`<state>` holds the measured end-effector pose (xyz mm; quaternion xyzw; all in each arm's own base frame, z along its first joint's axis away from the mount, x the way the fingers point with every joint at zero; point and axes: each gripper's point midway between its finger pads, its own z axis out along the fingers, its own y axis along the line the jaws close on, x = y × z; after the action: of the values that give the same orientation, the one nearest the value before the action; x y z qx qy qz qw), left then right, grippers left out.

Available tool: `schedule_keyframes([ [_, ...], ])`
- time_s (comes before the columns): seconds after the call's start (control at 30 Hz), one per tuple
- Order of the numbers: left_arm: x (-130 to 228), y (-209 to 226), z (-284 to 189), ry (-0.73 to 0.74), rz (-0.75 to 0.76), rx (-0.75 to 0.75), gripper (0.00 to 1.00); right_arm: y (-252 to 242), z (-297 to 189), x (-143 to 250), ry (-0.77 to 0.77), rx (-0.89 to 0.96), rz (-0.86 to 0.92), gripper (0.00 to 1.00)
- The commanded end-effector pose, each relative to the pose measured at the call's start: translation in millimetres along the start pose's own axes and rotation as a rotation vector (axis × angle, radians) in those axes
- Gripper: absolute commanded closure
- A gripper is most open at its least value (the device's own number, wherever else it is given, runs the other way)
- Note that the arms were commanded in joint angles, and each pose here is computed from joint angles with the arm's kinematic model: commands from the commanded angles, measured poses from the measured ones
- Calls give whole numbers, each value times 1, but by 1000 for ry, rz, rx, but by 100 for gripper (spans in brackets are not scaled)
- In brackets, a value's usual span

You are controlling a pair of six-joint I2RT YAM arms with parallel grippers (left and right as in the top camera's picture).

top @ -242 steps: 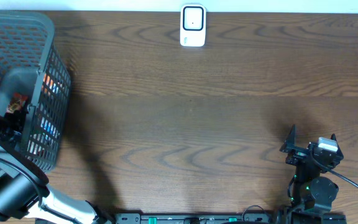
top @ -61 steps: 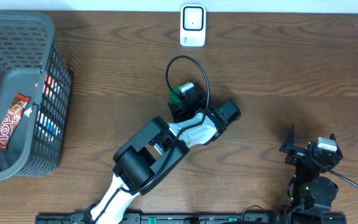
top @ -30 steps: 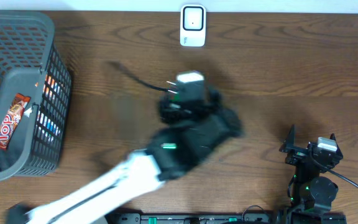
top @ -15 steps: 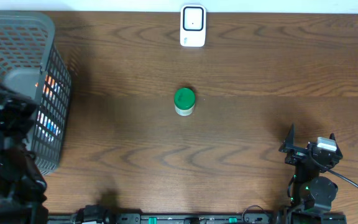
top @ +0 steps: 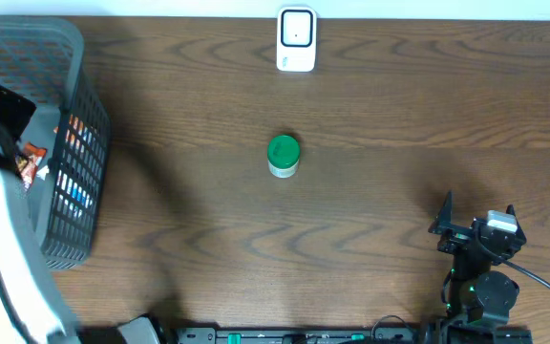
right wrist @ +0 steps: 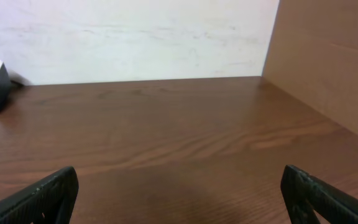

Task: Scan the item barcode
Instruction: 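Reach the left gripper into the basket and grasp the red TOP bar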

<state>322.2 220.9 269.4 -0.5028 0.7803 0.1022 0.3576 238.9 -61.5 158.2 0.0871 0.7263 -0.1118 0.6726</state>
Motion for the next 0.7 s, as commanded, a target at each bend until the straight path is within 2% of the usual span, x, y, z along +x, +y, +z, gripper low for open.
schedule_keyframes([
  [0.0, 3, 5, 34, 79, -67, -38, 3, 2, 0, 1, 2, -8, -13, 1],
  [0.17, 30, 25, 85, 188, -335, -173, 3, 2, 0, 1, 2, -8, -13, 1],
  [0.3, 52, 33, 117, 244, -459, -256, 3, 2, 0, 1, 2, -8, -13, 1],
  [0.5, 87, 42, 159, 316, -548, -364, 3, 2, 0, 1, 2, -8, -13, 1],
  [0.67, 98, 46, 189, 324, -557, -381, 3, 2, 0, 1, 2, -8, -13, 1],
])
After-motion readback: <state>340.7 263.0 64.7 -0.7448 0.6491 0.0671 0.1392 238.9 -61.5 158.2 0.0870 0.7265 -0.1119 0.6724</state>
